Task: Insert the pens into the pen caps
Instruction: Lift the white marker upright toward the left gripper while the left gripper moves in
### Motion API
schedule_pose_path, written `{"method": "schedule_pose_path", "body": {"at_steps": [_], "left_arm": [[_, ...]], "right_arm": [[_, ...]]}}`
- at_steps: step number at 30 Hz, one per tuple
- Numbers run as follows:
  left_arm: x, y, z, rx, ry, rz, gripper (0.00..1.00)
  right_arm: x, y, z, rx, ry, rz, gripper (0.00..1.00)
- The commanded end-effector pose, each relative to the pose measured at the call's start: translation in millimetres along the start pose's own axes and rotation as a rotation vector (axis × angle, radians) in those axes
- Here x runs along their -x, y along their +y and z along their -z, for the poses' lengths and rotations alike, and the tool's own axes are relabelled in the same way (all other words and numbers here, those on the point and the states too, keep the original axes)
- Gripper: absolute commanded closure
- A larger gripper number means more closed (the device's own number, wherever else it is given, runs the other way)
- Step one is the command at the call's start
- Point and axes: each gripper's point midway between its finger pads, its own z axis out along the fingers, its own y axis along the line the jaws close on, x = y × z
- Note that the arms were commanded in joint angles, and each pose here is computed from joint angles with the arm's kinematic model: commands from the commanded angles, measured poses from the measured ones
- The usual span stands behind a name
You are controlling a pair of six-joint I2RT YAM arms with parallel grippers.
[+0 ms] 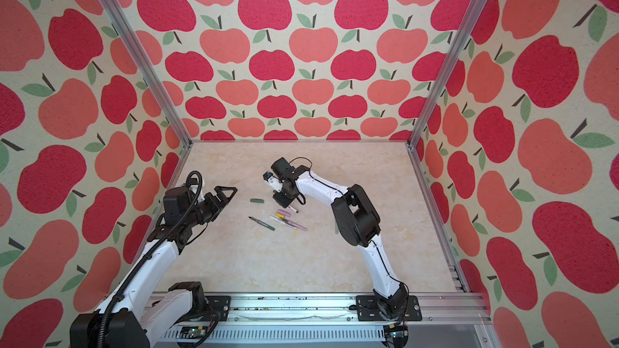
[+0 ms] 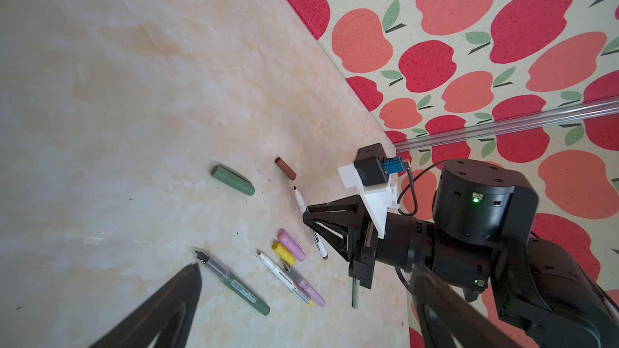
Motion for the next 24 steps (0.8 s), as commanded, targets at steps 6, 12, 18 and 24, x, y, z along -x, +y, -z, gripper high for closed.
{"method": "schedule_pose_path", "body": {"at_steps": [6, 12, 18, 24], "left_arm": [[-4, -67, 7, -0.175, 0.003, -0.318, 0.0], [-30, -103, -2, -0.288, 0.072, -0.453, 0.02], [-52, -135, -14, -0.421, 0.134, -0.486, 0.07], [-62, -152, -33, -0.504, 0.182, -0.436, 0.1]], "right_arm": [[50, -14, 93, 0.097, -0.317, -0.232, 0.9], [52, -25, 133, 0.208, -0.442, -0.401, 0.9], [51, -23, 169, 0.305, -0.542, -0.496, 0.91], [49, -14, 194, 0.359, -0.611, -0.527, 0.91]]}}
